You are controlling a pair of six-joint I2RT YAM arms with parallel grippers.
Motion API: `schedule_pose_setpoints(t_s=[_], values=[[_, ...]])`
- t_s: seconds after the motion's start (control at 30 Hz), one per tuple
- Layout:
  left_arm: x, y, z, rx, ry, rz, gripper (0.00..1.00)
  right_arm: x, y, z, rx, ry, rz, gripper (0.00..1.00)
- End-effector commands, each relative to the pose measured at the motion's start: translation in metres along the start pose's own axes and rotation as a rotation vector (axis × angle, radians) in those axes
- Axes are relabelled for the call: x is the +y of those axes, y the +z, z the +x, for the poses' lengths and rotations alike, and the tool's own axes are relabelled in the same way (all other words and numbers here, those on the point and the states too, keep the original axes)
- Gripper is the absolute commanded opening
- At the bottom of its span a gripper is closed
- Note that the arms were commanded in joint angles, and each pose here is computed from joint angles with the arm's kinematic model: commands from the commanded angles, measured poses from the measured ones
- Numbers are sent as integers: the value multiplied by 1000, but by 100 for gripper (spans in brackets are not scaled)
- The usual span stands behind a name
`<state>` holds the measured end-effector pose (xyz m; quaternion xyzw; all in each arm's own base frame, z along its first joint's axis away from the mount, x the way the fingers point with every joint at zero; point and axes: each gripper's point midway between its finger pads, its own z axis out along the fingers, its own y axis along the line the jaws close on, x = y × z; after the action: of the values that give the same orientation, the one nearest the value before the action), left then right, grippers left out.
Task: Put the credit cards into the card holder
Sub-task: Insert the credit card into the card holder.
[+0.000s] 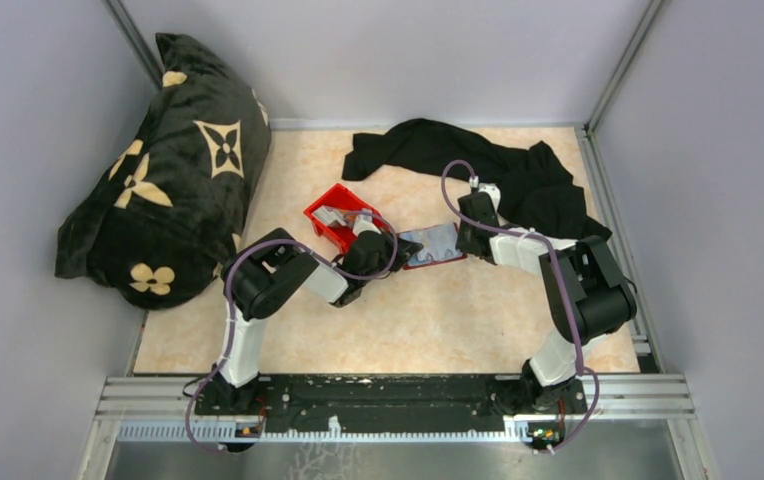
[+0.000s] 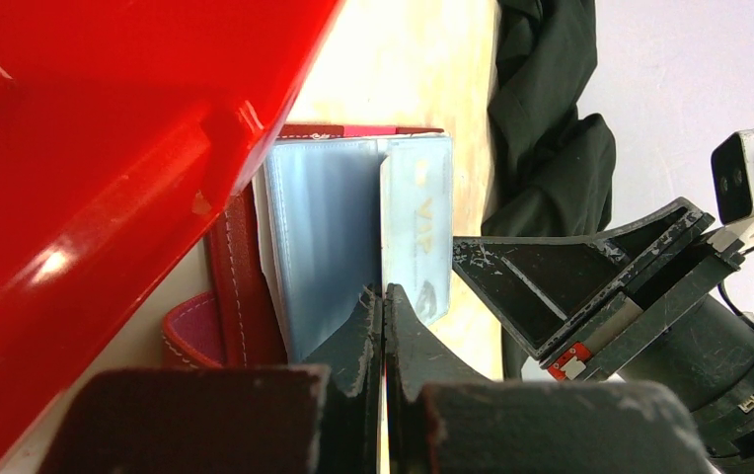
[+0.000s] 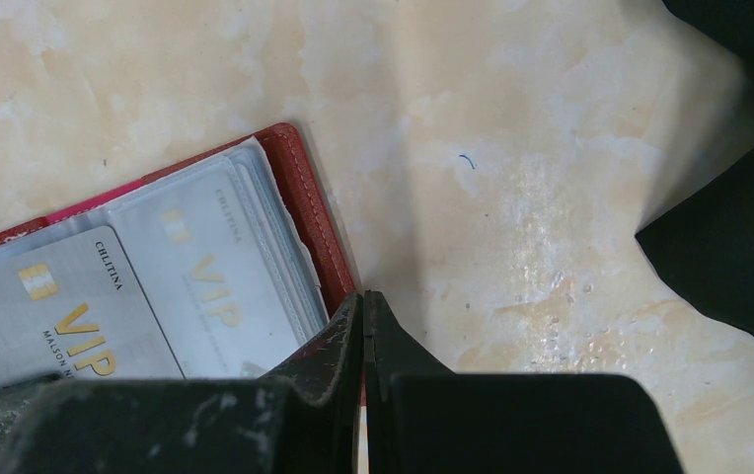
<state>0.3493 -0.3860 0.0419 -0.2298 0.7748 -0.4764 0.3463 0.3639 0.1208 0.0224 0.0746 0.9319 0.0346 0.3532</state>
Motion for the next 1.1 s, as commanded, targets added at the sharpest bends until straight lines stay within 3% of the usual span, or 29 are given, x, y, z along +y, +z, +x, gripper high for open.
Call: schedule_pose_setpoints(t_s=[0.0,1.07], values=[[8,-3,-10,-30,15,-20,0,-4,5,64,196,-48,-7,0],[1,11,1,32,87,12,0,-2,5,60,194,-59,-9,0]])
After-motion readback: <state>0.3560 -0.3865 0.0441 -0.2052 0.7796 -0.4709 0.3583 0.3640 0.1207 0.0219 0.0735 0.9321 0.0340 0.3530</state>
